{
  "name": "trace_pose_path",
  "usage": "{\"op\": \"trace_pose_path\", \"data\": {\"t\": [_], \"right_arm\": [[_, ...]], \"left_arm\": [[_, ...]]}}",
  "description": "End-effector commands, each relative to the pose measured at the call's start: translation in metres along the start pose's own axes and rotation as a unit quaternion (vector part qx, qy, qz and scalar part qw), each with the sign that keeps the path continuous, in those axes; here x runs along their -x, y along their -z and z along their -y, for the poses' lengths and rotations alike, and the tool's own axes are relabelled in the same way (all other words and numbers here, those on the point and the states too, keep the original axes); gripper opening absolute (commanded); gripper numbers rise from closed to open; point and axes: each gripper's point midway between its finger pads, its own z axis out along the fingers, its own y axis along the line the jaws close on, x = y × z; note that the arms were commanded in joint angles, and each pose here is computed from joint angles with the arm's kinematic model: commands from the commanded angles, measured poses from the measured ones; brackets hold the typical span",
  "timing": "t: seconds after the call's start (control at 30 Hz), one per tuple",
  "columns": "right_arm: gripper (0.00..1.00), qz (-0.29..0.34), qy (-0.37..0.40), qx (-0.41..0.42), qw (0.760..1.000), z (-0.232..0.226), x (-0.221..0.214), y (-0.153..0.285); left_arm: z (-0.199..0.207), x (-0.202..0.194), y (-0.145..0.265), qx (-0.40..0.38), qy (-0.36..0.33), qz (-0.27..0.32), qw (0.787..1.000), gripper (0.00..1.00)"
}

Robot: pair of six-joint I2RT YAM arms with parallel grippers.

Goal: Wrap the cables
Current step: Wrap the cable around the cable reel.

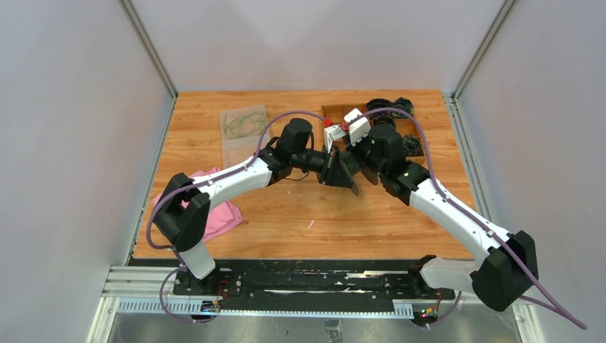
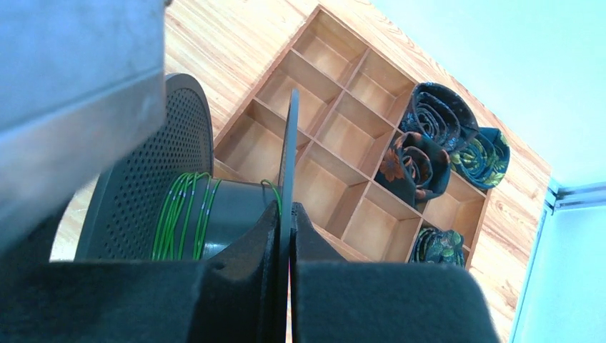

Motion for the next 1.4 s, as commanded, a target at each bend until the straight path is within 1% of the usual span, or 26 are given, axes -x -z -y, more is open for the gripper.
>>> {"op": "trace_pose_path", "data": {"t": [0.0,0.1,0.27,0.33,0.37,0.47,0.57,0.77,0.87,0.97,1.1,1.17,1.23,1.37], "right_arm": [[0.01,-0.076,0.038,-0.070,0.994,0.029,-0.030,0.009],[0.01,-0.092,0.022,-0.097,0.991,0.036,-0.033,0.008],[0.01,-0.097,0.001,-0.130,0.987,0.047,-0.029,0.007],[0.01,-0.101,0.005,-0.141,0.985,0.051,-0.027,0.003],[0.01,-0.108,0.010,-0.163,0.981,0.060,-0.027,0.004],[0.01,-0.114,0.019,-0.189,0.975,0.072,-0.022,0.002],[0.01,-0.109,0.034,-0.209,0.971,0.081,-0.017,-0.001],[0.01,-0.098,0.050,-0.232,0.966,0.091,-0.011,-0.004],[0.01,-0.096,0.057,-0.236,0.965,0.092,-0.011,-0.004],[0.01,-0.096,0.064,-0.238,0.964,0.094,-0.011,-0.005],[0.01,-0.094,0.064,-0.237,0.965,0.094,-0.013,-0.005],[0.01,-0.091,0.062,-0.236,0.965,0.093,-0.012,-0.004],[0.01,-0.090,0.061,-0.231,0.967,0.092,-0.012,-0.004],[0.01,-0.079,0.040,-0.192,0.977,0.078,-0.012,-0.007]], "left_arm": [[0.021,0.025,0.014,-0.043,0.040,0.043,0.997,0.00],[0.022,0.029,0.013,-0.046,0.073,0.055,0.995,0.00],[0.020,0.033,0.012,-0.039,0.124,0.072,0.989,0.00],[0.023,0.037,0.012,-0.046,0.135,0.075,0.987,0.00],[0.024,0.037,0.012,-0.048,0.141,0.074,0.986,0.00],[0.029,0.039,0.013,-0.058,0.160,0.075,0.983,0.00],[0.036,0.044,0.016,-0.072,0.185,0.093,0.976,0.00],[0.043,0.050,0.019,-0.092,0.208,0.110,0.967,0.00],[0.041,0.048,0.022,-0.089,0.212,0.118,0.966,0.01],[0.037,0.046,0.024,-0.083,0.209,0.124,0.966,0.03],[0.030,0.041,0.024,-0.061,0.190,0.122,0.972,0.06],[0.023,0.036,0.023,-0.044,0.173,0.117,0.977,0.05],[0.018,0.035,0.022,-0.032,0.153,0.117,0.981,0.01],[0.012,0.038,0.018,-0.024,0.131,0.112,0.985,0.00]]}}
